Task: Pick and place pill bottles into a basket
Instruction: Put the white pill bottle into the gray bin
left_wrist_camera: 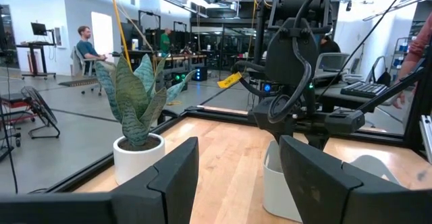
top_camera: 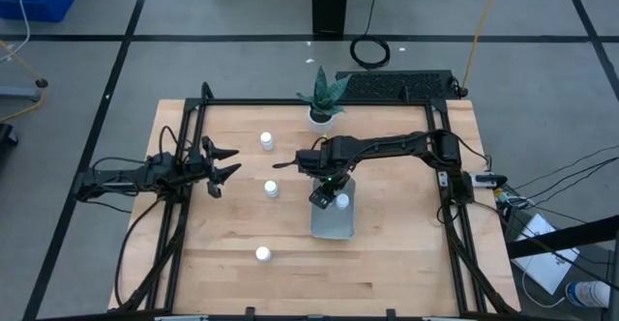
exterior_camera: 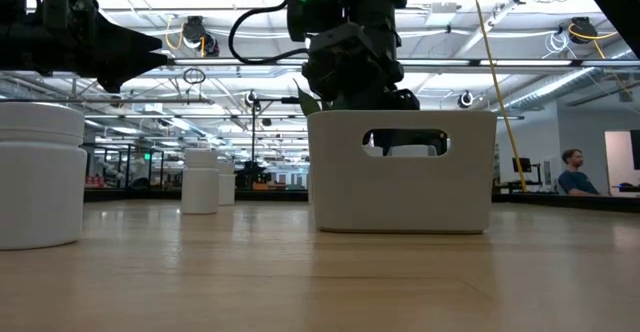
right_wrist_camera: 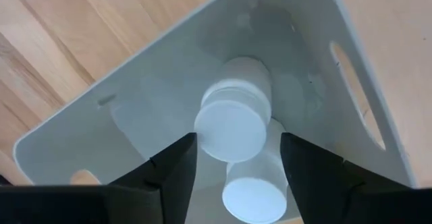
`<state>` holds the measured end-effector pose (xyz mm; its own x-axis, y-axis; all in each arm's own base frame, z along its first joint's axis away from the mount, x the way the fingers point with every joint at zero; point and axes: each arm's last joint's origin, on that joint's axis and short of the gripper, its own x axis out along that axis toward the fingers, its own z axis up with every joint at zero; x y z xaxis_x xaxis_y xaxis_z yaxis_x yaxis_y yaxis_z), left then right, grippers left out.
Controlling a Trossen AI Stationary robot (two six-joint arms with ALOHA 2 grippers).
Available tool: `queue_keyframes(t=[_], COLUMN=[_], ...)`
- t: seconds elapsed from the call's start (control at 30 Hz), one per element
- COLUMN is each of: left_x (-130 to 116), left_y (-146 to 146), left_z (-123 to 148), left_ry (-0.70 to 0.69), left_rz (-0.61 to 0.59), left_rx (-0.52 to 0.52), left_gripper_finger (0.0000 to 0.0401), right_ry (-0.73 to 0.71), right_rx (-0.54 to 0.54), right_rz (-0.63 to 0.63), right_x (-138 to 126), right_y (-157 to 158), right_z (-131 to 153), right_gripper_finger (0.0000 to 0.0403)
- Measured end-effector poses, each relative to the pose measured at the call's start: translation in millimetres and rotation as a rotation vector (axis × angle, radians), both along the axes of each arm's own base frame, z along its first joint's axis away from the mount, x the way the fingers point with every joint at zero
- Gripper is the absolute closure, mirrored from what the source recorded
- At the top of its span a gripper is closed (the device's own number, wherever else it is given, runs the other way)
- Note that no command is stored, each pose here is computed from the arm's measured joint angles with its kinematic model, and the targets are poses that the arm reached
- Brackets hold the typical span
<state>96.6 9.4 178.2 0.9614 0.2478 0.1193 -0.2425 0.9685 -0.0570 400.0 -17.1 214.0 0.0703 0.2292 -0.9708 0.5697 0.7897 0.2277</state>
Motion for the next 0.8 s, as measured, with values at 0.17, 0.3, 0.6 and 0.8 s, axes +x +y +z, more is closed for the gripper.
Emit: queue_keyframes(t=[0.17, 0.3, 0.6, 0.8], left_x=[0.0, 0.0, 0.0, 0.0], left_y=[0.0, 0.0, 0.0, 0.0], left_z=[0.1, 0.1, 0.1, 0.0], left_ry=[0.000, -0.001, 0.000, 0.000], left_rz=[0.000, 0.000, 0.000, 0.000], left_rx=[0.000, 0.000, 0.000, 0.000], left_gripper_finger=[0.0189, 0.0189, 0.0189, 0.0189], right_ry=[-0.010, -0.058, -0.377, -0.557], right_rx=[0.001, 0.000, -0.169, -0.412], right_rz=[-0.015, -0.035, -0.056, -0.010], right_x=[-5.1, -8.7, -28.7, -58.3], right_y=[0.2, -0.2, -4.2, -1.6], right_z=[11.4, 25.8, 97.1, 143.8], right_gripper_finger=[0.0196, 0.0195, 0.0308, 0.0392])
